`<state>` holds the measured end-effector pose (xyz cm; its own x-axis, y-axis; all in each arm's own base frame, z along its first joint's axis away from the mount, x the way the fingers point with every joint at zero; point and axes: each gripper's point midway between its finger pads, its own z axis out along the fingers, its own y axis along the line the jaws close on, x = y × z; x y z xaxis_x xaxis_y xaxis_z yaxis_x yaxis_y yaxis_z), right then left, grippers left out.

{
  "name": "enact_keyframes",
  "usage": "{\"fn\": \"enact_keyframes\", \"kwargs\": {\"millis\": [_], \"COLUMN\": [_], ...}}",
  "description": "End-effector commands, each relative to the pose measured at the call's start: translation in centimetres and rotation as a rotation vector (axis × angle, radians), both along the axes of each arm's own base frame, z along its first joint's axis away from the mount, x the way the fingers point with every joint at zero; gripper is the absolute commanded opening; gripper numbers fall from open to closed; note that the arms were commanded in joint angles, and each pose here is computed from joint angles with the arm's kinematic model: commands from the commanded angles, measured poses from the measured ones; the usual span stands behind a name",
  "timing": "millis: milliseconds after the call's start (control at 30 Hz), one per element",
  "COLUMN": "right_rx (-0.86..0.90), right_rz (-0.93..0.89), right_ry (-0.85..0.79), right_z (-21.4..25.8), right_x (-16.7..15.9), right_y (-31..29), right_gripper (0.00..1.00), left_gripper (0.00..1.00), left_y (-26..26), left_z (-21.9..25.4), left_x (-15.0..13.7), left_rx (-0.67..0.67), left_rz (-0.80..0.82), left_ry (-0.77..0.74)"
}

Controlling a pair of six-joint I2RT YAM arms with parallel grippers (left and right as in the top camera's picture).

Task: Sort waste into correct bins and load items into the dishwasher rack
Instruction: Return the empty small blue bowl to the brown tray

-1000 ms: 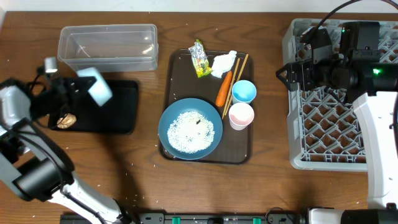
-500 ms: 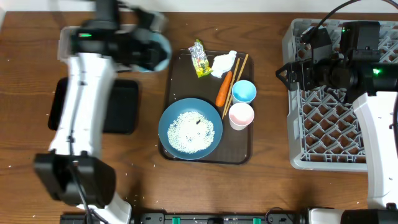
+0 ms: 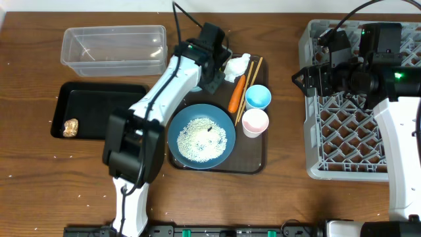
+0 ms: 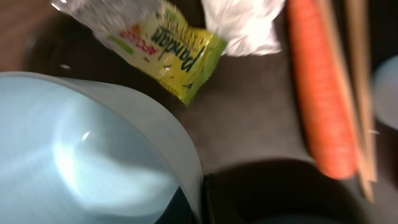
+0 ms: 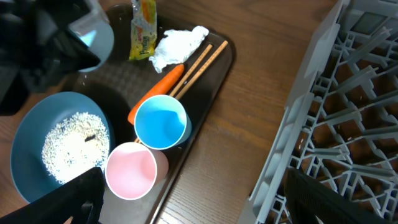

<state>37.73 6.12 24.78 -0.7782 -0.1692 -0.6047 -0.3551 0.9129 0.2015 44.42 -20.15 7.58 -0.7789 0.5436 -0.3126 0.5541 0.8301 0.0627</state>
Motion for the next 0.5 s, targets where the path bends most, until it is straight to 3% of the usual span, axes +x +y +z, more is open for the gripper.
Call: {"fn": "enact_keyframes", "kwargs": {"millis": [0,133,200,333,467], "right_rx": [0.007,0.007,0.007,0.007,0.007], "right_rz": [-0.002,-0.002,-0.002,-0.002,-0.002], "right_ry": [-0.018,-0.021,-0.022,-0.021,-0.021], "right_z": [0.77,0.81,0.81,0.8,0.8], "right_x": [0.3,0.36,0.37,0.34,0.34], "right_y": [-0.02,-0.02,-0.02,-0.02,-0.02], "right_gripper": [0.86,0.86,0.86,0.86,0.86], "left_gripper": [0.06,0.07,0.17,0.46,0.54], "left_y": [0.75,0.63,0.6,0.58,0.58], "left_z": [-0.79,-0.9,-0.9,-0.93,-0.85], "left_x": [0.32,0.25,0.22,0.13,0.05], "left_rx": [0.035,0.032,0.032,0.034,0.035], "left_rz": [0.023,0.02,0.019,0.019,0.018], "left_ry": [0.0,0.004,0.004,0.007,0.009]}}
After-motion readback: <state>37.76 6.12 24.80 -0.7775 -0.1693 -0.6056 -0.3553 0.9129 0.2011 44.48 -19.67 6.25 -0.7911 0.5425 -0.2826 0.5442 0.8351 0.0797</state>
